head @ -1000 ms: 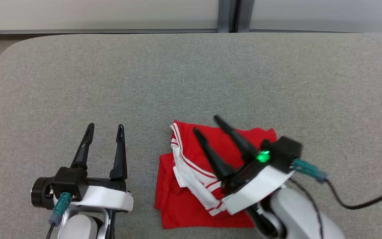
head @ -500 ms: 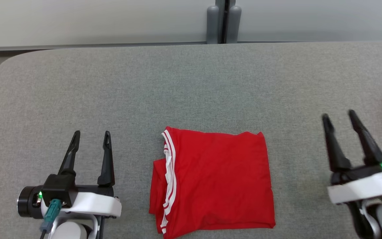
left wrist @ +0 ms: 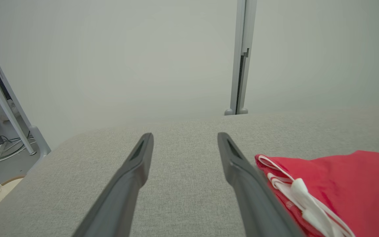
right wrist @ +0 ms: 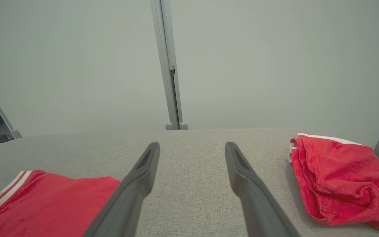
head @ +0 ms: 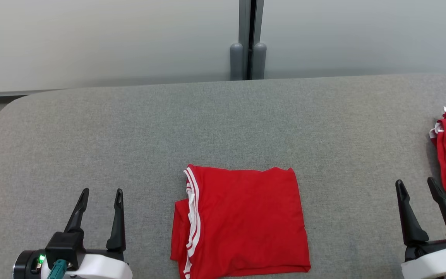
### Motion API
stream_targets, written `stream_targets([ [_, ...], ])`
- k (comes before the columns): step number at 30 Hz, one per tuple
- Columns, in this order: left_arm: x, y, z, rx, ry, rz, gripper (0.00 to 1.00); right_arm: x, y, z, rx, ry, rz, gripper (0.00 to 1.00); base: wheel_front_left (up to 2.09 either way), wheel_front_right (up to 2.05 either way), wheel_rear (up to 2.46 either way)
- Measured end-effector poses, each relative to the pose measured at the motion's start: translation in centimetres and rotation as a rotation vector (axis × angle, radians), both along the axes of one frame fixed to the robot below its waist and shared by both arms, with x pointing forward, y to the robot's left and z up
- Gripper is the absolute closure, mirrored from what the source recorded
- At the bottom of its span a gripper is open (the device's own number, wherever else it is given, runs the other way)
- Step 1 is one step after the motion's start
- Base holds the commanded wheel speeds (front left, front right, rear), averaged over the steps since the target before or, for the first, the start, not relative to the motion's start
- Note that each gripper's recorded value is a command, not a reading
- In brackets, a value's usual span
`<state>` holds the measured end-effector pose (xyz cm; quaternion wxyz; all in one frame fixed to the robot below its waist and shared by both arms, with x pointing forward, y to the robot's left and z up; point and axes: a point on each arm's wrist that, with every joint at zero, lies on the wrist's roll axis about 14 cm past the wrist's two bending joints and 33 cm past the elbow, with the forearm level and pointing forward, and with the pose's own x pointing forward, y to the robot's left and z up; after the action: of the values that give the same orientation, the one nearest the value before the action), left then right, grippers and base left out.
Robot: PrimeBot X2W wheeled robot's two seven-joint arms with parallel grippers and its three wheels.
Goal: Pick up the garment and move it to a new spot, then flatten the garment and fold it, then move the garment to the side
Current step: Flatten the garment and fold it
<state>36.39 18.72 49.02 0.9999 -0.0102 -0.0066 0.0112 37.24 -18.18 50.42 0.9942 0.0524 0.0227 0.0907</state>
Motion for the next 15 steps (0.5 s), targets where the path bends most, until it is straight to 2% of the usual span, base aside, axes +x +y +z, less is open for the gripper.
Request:
stream_targets([
  [15, -3.1, 0.1, 1.1, -0.002, -0.002, -0.013, 0.0, -3.9, 0.7, 1.2, 0.017, 0.0, -0.012, 0.0, 0.0, 0.0, 0.0],
])
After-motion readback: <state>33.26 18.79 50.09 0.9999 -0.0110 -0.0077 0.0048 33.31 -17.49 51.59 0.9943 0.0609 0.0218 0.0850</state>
